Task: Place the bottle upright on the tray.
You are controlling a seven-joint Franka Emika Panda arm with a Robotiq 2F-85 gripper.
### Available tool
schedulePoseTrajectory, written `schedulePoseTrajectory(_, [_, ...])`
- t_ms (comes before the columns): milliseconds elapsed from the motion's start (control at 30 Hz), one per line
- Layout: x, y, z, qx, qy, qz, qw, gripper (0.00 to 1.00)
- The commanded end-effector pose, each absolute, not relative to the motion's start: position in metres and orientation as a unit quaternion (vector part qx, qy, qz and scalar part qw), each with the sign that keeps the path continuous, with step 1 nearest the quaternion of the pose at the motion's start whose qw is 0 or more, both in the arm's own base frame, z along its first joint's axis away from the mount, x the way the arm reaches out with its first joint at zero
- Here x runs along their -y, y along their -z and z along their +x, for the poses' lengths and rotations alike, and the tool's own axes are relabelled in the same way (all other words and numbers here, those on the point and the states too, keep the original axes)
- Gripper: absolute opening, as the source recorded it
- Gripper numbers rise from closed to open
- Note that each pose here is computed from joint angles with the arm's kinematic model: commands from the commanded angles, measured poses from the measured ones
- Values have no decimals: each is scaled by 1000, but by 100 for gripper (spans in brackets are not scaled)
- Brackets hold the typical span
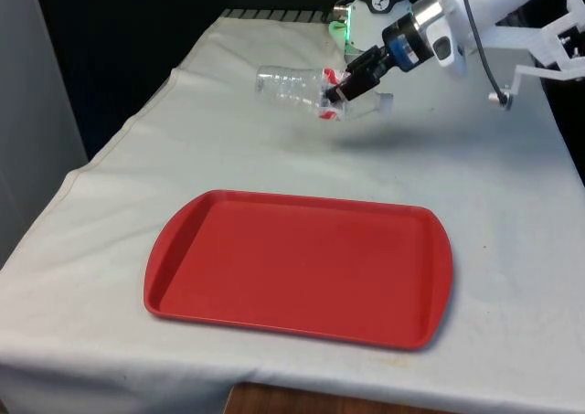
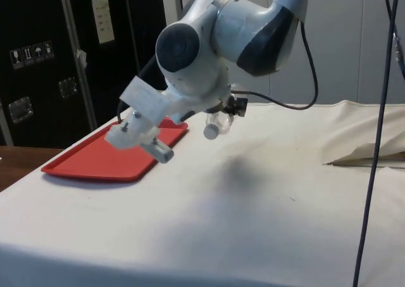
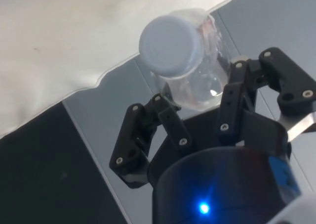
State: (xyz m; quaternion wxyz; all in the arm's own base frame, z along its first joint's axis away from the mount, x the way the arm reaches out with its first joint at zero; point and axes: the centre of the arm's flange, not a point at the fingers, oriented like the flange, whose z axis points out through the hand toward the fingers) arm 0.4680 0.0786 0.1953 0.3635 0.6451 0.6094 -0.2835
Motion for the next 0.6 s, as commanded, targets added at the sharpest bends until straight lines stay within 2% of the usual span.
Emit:
schedulePoseTrajectory(0, [-78,-199,470,-608,285,647,361,14])
schedulePoseTrajectory(567, [-73,-230,493,-582,272,667,376,14])
